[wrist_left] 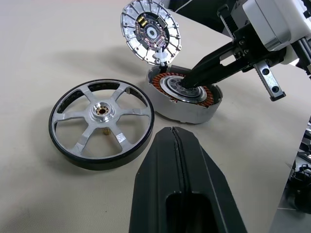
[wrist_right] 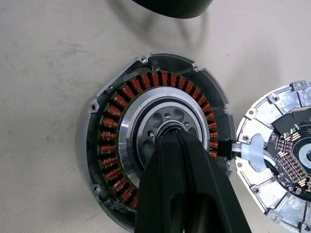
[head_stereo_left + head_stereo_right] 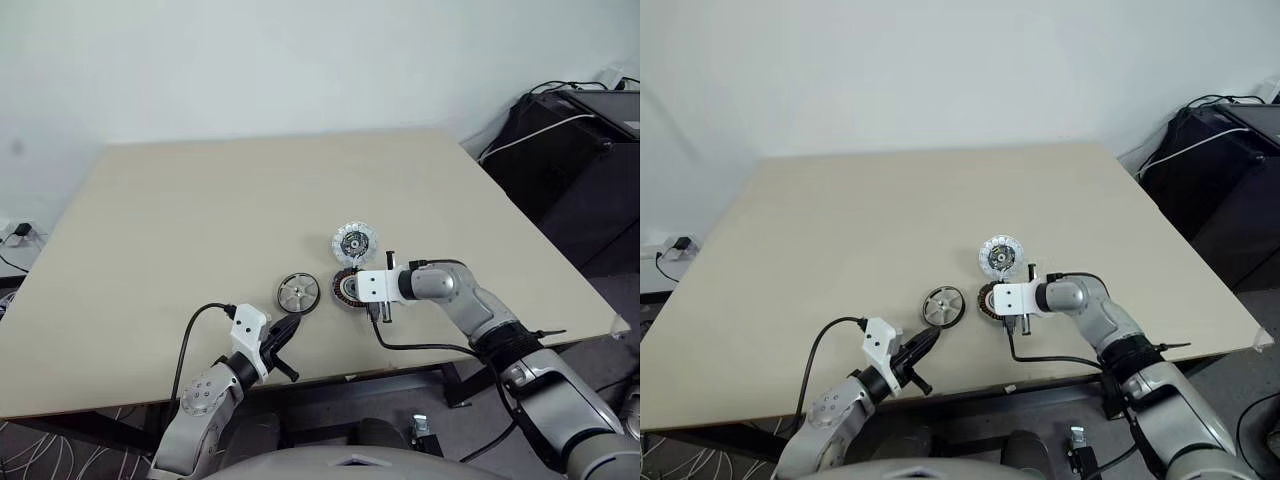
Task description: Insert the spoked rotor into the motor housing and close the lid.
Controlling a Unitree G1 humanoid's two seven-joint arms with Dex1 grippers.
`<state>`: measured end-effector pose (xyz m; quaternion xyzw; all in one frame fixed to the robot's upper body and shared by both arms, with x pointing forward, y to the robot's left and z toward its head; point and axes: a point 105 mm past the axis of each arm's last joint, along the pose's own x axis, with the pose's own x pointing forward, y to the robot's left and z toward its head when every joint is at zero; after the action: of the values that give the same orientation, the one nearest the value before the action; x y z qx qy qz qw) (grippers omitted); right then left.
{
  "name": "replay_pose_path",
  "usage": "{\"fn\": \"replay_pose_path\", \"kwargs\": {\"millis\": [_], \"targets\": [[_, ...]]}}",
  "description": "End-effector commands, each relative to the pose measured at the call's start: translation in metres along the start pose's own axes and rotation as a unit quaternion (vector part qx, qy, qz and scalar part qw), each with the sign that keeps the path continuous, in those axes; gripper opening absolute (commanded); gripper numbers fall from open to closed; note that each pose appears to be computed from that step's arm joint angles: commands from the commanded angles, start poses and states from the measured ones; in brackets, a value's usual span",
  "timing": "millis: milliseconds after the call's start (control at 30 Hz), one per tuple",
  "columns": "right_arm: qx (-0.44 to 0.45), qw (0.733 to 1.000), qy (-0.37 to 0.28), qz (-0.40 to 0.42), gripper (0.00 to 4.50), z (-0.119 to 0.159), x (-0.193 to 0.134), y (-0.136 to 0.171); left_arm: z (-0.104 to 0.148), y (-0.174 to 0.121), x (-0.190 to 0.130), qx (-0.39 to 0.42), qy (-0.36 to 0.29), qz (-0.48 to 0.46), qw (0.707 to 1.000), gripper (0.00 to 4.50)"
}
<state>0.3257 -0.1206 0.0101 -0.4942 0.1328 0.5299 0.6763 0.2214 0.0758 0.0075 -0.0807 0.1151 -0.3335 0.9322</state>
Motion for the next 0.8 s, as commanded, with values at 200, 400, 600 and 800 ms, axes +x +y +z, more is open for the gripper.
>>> {"fn": "replay_pose_path", "kwargs": {"millis": [200,400,600,800], "targets": [[-0.009,1.0,0.011,-0.026,0.03,0.001,0.002,-0.016,0.018,-0.004,0.001,0.009,-0.03,-0.006,0.999,0.0],[-0.001,0.999,0.037,-0.014,0.03,-0.009,-0.001,-0.014,0.02,-0.003,0.002,0.009,-0.031,-0.004,0.999,0.0],[0.024,0.999,0.033,0.024,0.03,-0.007,-0.006,-0.003,0.022,-0.003,0.003,0.008,-0.032,-0.004,0.999,0.0],[0.068,0.997,-0.01,0.034,0.03,0.013,-0.007,-0.002,0.019,-0.004,0.002,0.007,-0.029,-0.005,1.0,0.0]]}}
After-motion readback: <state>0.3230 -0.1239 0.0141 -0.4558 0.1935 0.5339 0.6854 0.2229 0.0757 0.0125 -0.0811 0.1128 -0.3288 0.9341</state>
